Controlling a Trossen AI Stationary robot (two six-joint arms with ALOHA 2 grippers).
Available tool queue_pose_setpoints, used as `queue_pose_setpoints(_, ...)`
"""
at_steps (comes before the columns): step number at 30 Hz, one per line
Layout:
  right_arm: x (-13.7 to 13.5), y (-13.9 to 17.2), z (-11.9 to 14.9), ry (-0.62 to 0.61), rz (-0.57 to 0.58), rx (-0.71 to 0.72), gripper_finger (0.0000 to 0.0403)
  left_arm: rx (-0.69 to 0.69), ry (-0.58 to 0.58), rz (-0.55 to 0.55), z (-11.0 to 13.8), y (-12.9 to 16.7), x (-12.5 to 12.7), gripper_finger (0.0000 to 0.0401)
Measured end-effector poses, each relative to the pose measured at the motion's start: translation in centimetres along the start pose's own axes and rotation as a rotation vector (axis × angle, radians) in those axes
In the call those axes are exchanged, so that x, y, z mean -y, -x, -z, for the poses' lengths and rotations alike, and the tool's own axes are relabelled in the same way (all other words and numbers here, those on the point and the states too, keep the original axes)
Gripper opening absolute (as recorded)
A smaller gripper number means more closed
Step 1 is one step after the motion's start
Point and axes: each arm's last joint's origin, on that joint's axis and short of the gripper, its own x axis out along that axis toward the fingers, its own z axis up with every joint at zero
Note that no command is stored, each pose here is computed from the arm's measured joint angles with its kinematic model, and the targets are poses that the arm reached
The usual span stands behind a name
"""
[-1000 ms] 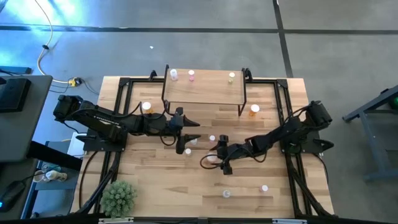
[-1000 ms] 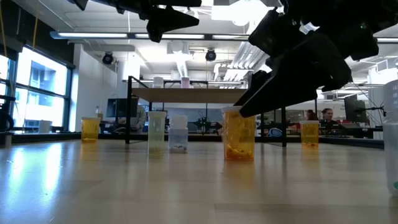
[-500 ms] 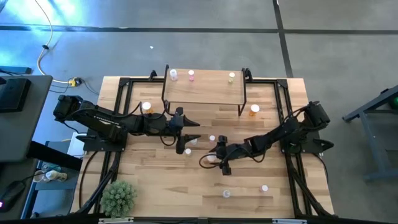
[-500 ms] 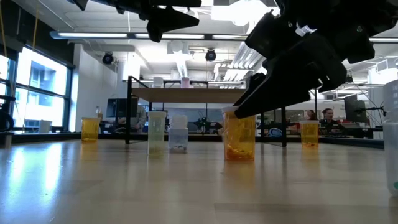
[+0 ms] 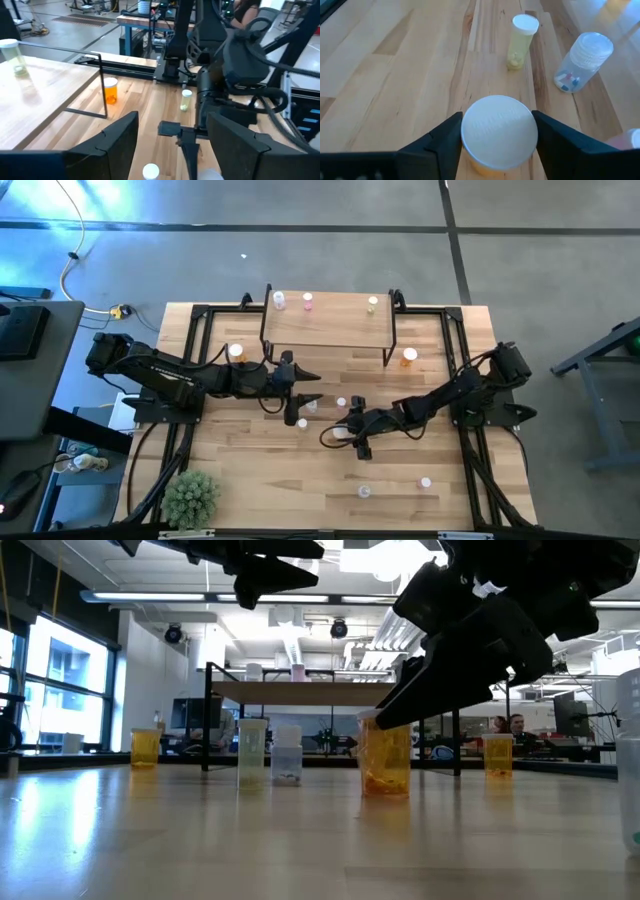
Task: Pick and place medicine bottles onto shelf by color
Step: Put the middle bottom orange pill bottle on the shelf
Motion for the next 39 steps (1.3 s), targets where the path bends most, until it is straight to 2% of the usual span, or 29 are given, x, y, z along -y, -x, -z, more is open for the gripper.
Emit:
queue_pose_setpoints(11,0.3,2.8,-2.5,-0.017,0.008,0.094,0.0205,0.016,0.004,-0.005,-0.7,0.9,-0.1,0.0225)
queue_pose_setpoints(19,2.5,6.4,-5.7,-0.057,0.132,0.259,0.0205,-0.010,-0.002,-0.011,-0.4,0.8,-0.2,0.0225)
queue_pose_setpoints(26,7.6,9.9,-9.6,-0.077,0.315,0.342,0.0205,-0.011,-0.010,-0.011,-0.4,0.8,-0.2,0.0225)
queue_pose_setpoints(33,14.6,13.4,-14.9,-0.122,0.534,0.252,0.0205,-0.024,-0.021,-0.011,-0.3,0.8,-0.2,0.0225)
queue_pose_setpoints(39,19.7,14.7,-16.4,-0.217,0.586,0.255,0.0205,-0.050,-0.027,-0.014,0.0,0.8,-0.3,0.0225)
